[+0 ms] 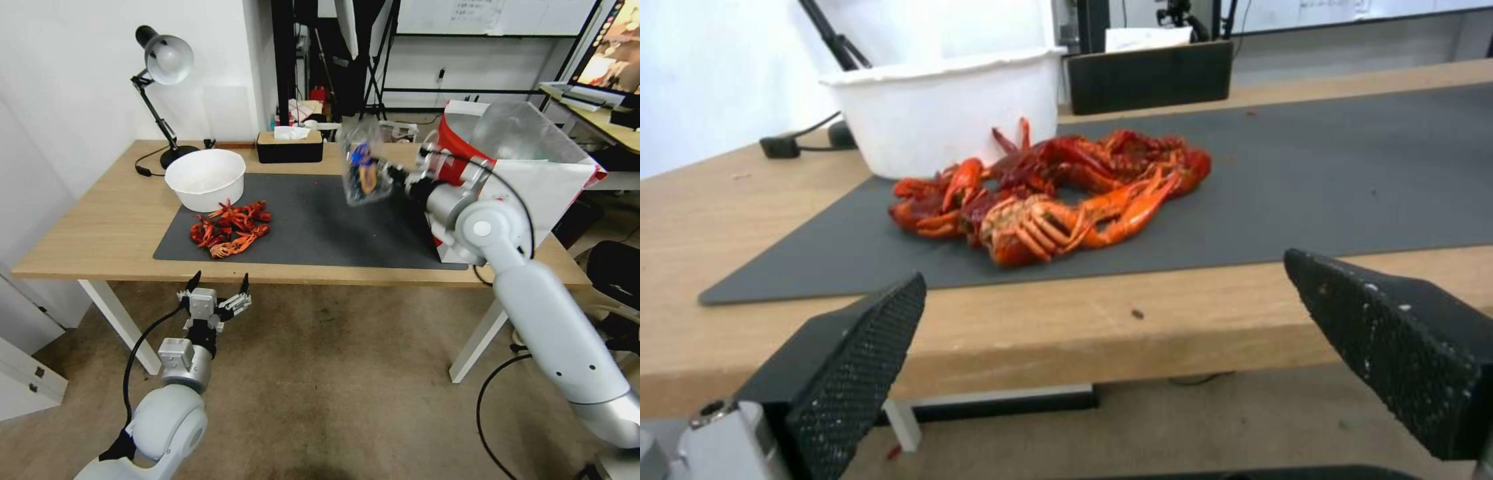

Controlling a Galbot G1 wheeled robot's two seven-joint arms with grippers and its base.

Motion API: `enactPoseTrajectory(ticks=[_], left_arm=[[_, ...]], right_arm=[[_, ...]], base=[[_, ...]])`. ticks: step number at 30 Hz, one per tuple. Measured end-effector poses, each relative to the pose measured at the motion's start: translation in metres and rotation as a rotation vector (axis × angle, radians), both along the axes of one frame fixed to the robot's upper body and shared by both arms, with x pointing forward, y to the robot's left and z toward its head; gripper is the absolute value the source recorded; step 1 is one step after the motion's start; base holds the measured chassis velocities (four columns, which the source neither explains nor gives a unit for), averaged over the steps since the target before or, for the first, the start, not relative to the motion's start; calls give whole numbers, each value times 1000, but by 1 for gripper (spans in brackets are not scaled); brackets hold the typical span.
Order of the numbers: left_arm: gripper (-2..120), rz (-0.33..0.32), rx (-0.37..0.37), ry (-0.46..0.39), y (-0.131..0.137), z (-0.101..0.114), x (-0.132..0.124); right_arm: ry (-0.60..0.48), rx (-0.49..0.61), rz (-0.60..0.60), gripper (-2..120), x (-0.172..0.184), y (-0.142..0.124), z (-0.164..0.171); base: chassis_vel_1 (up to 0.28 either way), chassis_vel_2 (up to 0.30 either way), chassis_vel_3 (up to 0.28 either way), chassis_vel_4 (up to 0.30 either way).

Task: Close the takeout container lid, then place the container into the takeout bag.

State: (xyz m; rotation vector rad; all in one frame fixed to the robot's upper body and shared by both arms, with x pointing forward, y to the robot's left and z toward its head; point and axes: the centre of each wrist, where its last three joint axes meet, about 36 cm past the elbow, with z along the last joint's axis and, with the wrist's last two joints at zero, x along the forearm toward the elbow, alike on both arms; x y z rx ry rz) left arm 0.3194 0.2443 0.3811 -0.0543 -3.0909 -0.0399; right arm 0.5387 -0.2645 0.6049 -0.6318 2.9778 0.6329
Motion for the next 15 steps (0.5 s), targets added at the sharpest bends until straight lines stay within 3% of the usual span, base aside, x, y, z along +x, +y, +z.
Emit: enactPoseTrajectory(ticks=[5,7,8,12,15], left_arm=[[100,4,0,3,0,-5,-2],[100,4,-3,5,-1,-7,-3],[100,2,-4,7,-3,-10,-3],[100,-5,-9,11,-6,-12,-2],[100,-10,-13,14,-9,-14,-1]], right_arm=[[-128,-100,-171,0,-8,-19,23],[-196,-220,-314,0,-12,-36,33],[-246,-337,-457,0,-19,-56,42],[-258,-438,-595,0,-29,-78,50],[-244,-448,-614,0,-32,-86,49]], base=[[0,0,0,0],[0,0,0,0],[0,0,0,0],[0,0,0,0],[0,0,0,0]])
